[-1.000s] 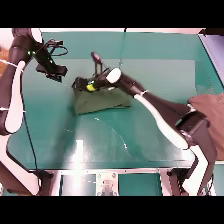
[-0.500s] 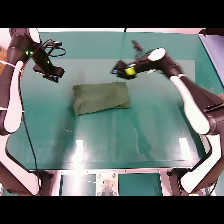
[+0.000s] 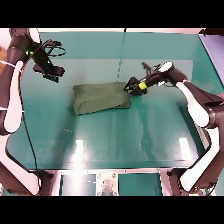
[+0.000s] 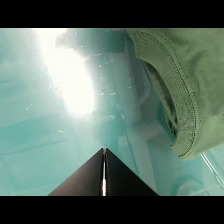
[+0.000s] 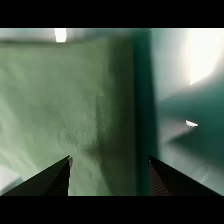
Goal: Fold the shirts.
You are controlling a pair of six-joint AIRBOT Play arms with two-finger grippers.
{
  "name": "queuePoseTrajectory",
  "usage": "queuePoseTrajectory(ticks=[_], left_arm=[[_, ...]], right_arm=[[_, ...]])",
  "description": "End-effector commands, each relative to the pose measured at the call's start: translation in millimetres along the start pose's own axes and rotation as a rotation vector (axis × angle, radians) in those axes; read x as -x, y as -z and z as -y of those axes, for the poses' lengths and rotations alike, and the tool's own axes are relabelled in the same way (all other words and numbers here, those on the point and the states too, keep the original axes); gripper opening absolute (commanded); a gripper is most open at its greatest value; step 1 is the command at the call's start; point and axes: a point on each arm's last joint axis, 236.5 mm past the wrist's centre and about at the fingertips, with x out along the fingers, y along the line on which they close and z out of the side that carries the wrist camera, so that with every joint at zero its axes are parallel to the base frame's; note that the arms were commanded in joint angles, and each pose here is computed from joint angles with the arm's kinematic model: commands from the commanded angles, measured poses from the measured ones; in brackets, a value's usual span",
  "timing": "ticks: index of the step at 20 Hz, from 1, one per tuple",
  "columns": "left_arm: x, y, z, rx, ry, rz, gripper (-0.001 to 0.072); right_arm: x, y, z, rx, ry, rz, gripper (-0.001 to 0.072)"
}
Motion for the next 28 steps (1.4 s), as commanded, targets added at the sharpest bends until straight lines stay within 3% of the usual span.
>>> queuePoseTrajectory(ticks=[1,3,5,6,11,17,22,28], left_arm=[[0,0,0,0.007,0.000,0.001,0.0022],[0,0,0,0.007,0.000,0.001,0.0022],[0,0,0,0.007,0.001,0.001,0.0023],[0,0,0,0.007,0.001,0.001,0.0023],[0,1,0,0.007,0.002,-0.005,0.0023],[0,1,2,0.006,0.009,-0.003,0.0023],[0,1,2,0.006,0.009,-0.003,0.0022],[0,0,4,0.004,0.019,-0.002,0.0022]], right_arm=[[-41,19,-31,0.001,-0.120,-0.063,0.0538],[-47,22,-50,0.018,-0.147,-0.061,0.0515],[-46,20,-69,0.031,-0.187,-0.054,0.0106],[-41,17,-77,0.047,-0.200,-0.048,0.0018],[88,-24,-85,0.078,-0.176,0.132,0.0018],[341,-18,15,-0.128,0.068,0.565,0.0017],[488,65,107,-0.417,0.245,0.844,0.0017],[521,214,204,-0.907,0.508,0.812,0.0017]])
